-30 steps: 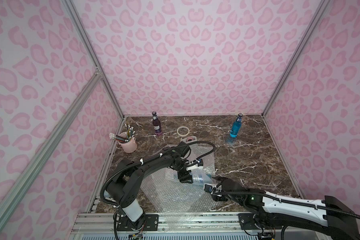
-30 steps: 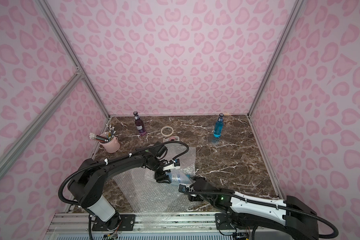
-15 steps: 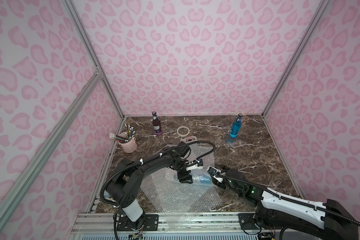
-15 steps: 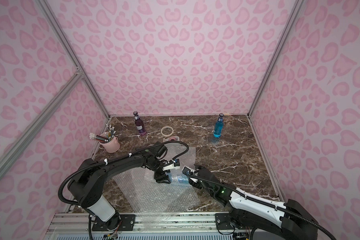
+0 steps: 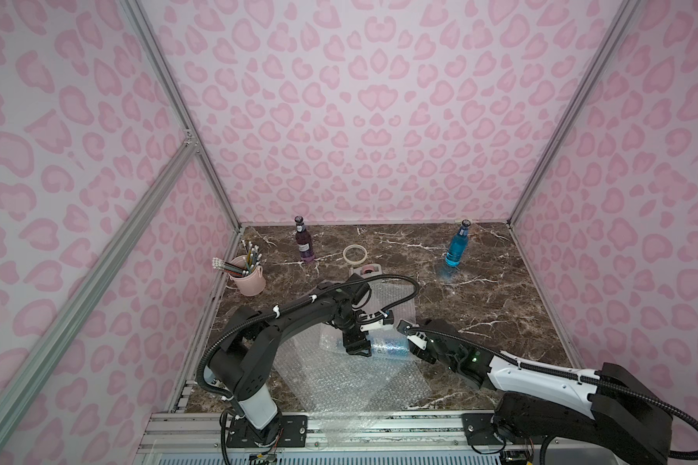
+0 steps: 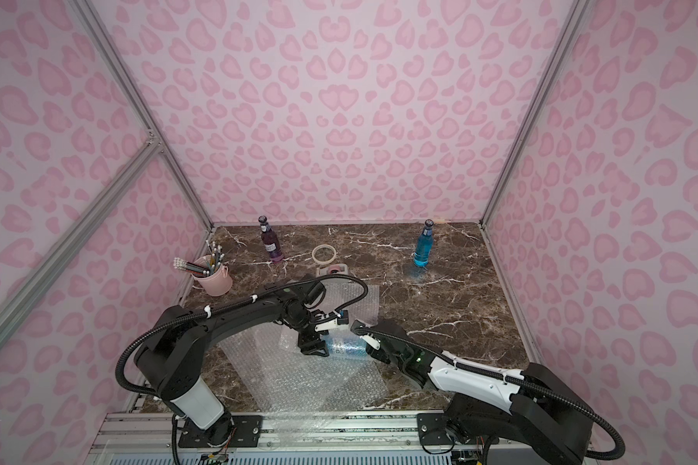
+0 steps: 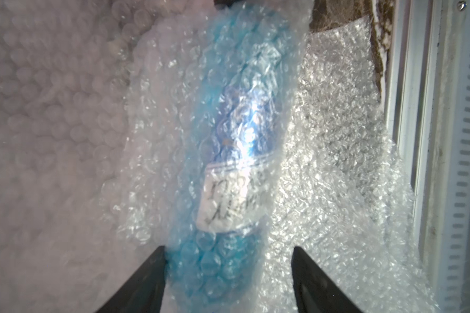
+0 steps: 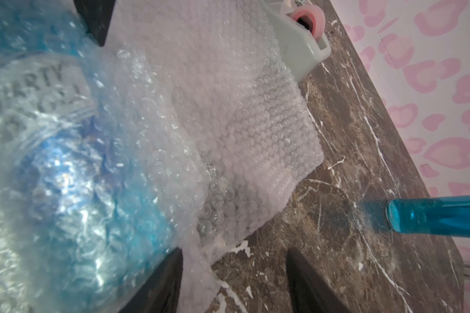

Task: Wrap wine bottles in bubble wrap
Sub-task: Wrap the wine bottle in bubble wrap.

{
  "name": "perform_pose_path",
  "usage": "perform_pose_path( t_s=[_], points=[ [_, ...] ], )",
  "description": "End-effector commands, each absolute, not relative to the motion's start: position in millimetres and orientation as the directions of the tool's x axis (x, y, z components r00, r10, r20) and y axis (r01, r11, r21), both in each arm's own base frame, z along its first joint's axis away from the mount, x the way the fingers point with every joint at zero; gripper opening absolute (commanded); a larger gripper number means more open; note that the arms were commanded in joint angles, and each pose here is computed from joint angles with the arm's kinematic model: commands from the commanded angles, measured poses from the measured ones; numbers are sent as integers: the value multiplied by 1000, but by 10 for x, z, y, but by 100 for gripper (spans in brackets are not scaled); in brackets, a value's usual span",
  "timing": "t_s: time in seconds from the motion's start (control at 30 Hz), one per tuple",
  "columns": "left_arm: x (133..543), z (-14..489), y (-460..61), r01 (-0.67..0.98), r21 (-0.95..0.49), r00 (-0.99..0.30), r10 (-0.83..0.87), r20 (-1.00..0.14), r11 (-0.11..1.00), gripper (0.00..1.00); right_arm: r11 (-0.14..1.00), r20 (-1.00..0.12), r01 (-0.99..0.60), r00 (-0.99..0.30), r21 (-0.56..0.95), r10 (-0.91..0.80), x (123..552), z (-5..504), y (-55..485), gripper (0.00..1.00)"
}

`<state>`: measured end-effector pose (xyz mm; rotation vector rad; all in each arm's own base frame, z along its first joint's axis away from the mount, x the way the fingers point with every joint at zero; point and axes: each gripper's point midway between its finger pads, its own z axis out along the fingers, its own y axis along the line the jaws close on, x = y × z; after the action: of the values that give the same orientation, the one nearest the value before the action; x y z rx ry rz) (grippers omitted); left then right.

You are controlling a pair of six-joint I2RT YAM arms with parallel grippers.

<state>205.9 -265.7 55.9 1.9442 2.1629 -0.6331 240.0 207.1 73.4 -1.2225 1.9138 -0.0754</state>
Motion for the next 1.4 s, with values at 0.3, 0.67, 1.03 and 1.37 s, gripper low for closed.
perform_pose_path(
  t_s=[0.3,0.67,1.03,1.37],
  points=[
    [2027,415,-2619,964,-261,-141,936,-322,55,71,372,-684,-845,-10,-384,-729,2027,1197,2162,71],
    [1993,422,-2635,955,-291,-150,934,-324,53,67,202,-736,-902,163,-380,-658,1785,1012,2758,75],
    [1988,493,-2644,956,-289,-157,928,-338,56,68,120,-663,-917,180,-381,-727,1965,676,2948,75],
    [2054,665,-2619,963,-258,-165,919,-358,73,73,54,-555,-950,132,-306,-821,2029,326,2874,72]
  ],
)
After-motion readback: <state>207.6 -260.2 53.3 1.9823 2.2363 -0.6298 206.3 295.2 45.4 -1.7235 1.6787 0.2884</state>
